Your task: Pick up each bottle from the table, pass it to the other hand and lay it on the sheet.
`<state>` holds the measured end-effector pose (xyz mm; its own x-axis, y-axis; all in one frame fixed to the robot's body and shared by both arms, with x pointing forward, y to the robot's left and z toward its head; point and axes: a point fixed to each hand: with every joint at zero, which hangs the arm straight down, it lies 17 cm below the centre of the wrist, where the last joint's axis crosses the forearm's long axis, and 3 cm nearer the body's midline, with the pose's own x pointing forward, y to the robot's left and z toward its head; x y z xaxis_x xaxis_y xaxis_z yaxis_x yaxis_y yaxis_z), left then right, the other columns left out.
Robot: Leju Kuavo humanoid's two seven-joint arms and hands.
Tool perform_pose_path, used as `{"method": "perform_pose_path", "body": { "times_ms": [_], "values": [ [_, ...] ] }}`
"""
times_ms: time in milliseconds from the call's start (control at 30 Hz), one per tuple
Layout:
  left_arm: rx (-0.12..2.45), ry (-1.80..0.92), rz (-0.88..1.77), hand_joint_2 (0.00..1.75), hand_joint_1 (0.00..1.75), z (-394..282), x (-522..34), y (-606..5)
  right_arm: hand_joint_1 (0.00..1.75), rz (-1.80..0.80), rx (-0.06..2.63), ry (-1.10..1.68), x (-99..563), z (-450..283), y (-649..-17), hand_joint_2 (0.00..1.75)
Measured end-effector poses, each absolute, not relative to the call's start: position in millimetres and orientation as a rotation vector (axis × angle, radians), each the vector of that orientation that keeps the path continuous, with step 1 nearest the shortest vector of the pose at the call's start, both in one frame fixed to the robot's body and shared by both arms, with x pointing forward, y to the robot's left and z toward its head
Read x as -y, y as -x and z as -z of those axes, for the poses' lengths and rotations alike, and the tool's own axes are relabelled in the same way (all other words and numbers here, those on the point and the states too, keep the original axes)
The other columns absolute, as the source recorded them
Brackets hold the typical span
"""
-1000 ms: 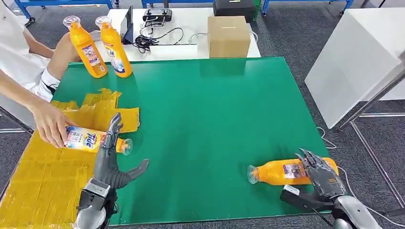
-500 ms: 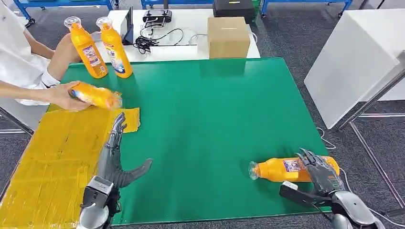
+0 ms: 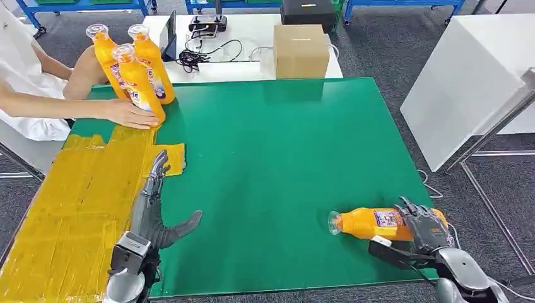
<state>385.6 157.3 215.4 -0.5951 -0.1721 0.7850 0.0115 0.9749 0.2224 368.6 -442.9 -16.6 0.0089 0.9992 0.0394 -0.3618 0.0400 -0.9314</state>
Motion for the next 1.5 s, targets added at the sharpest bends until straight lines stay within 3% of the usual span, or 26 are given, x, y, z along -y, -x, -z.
{"method": "perform_pose_path", "body": {
  "times_ms": [333, 500, 567, 733, 933, 1267, 1500],
  "values": [
    [2.192, -0.108, 0.244, 1.75, 0.0, -214.9, -158.1, -386.2, 1.75, -1.342, 0.995, 0.92, 430.6, 10.6, -383.4, 1.75],
    [2.182, -0.105, 0.25, 1.75, 0.0, -213.4, -158.4, -387.2, 1.75, -1.287, 1.142, 0.954, 406.2, -8.4, -399.6, 1.75],
    [2.17, -0.11, 0.272, 1.75, 0.0, -211.9, -156.2, -388.1, 1.75, -1.203, 1.249, 0.943, 384.7, -21.0, -409.0, 1.75],
    [2.102, -0.124, 0.392, 1.75, 0.0, -203.8, -137.5, -396.9, 1.75, -0.692, 1.577, 0.732, 322.6, -73.2, -440.5, 1.75],
    [2.06, -0.017, 0.456, 1.75, 0.0, -205.1, -105.4, -410.2, 1.75, -0.318, 1.747, 0.504, 270.1, -114.4, -459.3, 1.75],
    [2.039, 0.13, 0.476, 1.75, 0.0, -208.1, -78.5, -412.4, 1.75, -0.137, 1.81, 0.309, 231.4, -138.0, -470.6, 1.75],
    [2.028, 0.237, 0.501, 1.75, 0.0, -215.0, -57.5, -416.2, 1.75, -0.089, 1.829, 0.067, 166.4, -145.1, -480.5, 1.75]
  ]
}}
